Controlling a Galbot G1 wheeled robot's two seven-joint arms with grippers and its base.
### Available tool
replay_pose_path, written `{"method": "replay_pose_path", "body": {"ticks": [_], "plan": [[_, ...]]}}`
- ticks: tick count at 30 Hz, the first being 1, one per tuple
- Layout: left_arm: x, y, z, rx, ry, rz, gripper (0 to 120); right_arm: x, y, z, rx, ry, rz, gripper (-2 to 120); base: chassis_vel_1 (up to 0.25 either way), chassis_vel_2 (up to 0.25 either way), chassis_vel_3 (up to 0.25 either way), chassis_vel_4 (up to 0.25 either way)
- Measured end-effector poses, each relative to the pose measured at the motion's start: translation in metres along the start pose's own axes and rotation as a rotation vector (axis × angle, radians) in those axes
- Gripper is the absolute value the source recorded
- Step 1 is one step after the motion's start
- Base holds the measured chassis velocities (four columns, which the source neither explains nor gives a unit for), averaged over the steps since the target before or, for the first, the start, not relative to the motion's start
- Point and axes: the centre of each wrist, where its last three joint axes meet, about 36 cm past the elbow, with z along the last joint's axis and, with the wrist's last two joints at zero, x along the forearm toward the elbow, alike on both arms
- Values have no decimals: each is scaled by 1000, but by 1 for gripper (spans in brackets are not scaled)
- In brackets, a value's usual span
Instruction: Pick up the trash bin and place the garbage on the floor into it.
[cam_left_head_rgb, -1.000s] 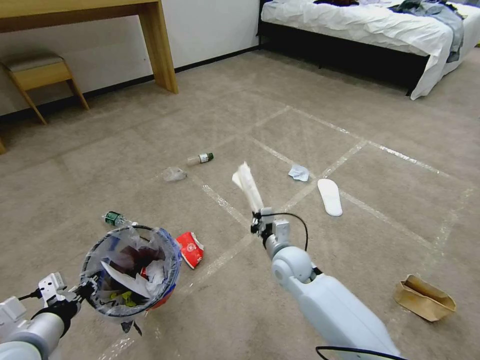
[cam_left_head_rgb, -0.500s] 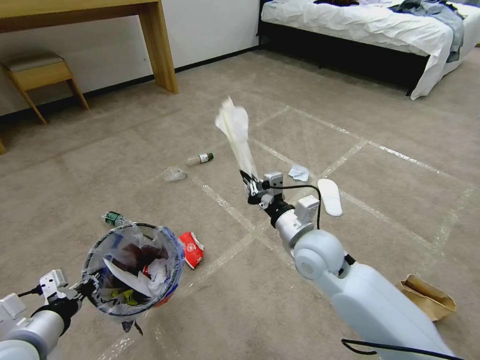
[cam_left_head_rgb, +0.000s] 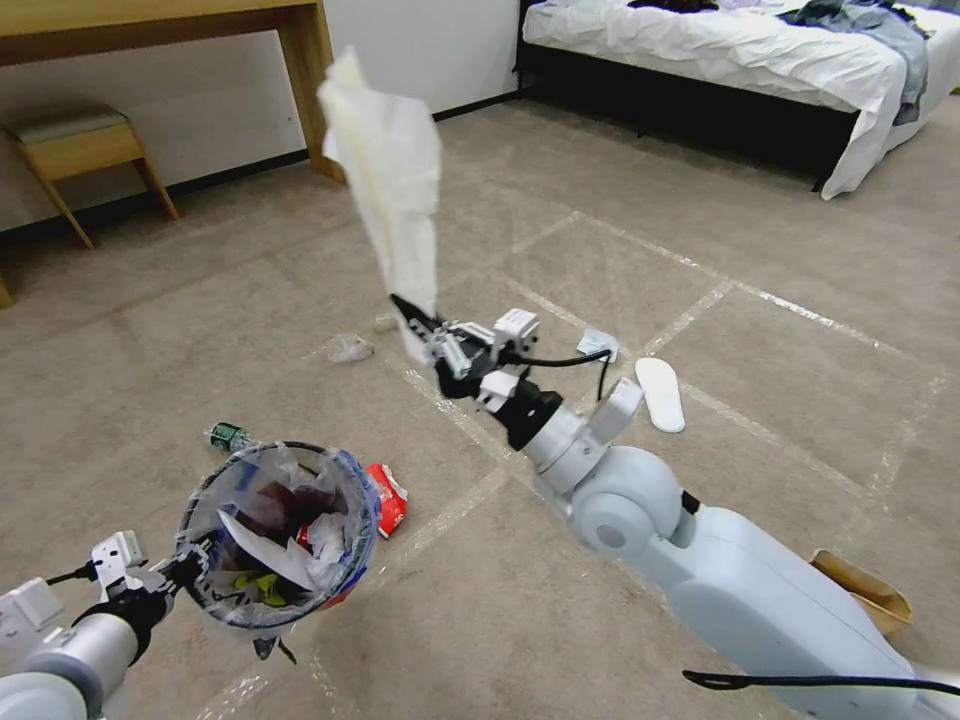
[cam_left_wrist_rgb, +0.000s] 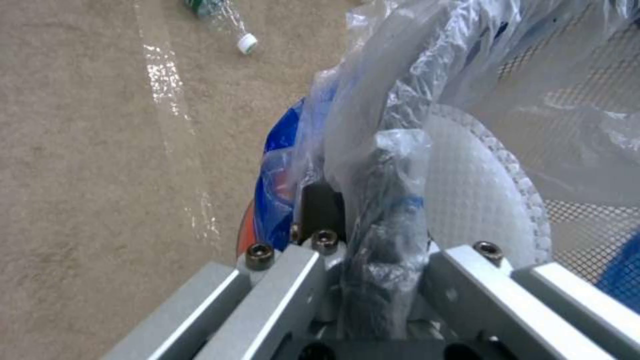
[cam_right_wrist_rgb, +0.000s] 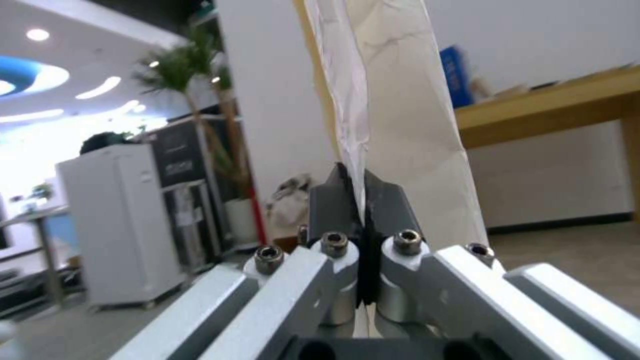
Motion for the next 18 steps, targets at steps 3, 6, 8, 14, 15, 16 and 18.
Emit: {"method": "replay_pose_path", "body": {"ticks": [3, 6, 8, 14, 15, 16, 18], "plan": [[0, -1, 0, 0, 1, 2, 1, -7, 9, 10, -19, 22, -37, 0, 0, 0, 0, 0], [0, -1, -1, -1, 1, 4, 1, -13, 21, 21, -54, 56, -65, 0, 0, 0, 0, 0], [0, 0, -2, -3, -1, 4, 1, -14, 29, 28, -82, 94, -73, 0, 0, 0, 0, 0], [0, 1, -4, -3, -5, 4, 1, -14, 43, 41, -124, 170, -73, 0, 0, 0, 0, 0], [-1, 1, -5, -3, -5, 4, 1, -13, 45, 43, -128, 182, -73, 0, 0, 0, 0, 0], [-1, 1, -5, -2, -5, 4, 1, -12, 50, 49, -137, 206, -75, 0, 0, 0, 0, 0], [-1, 1, -5, -2, -6, 4, 1, -12, 51, 50, -139, 214, -76, 0, 0, 0, 0, 0]]}}
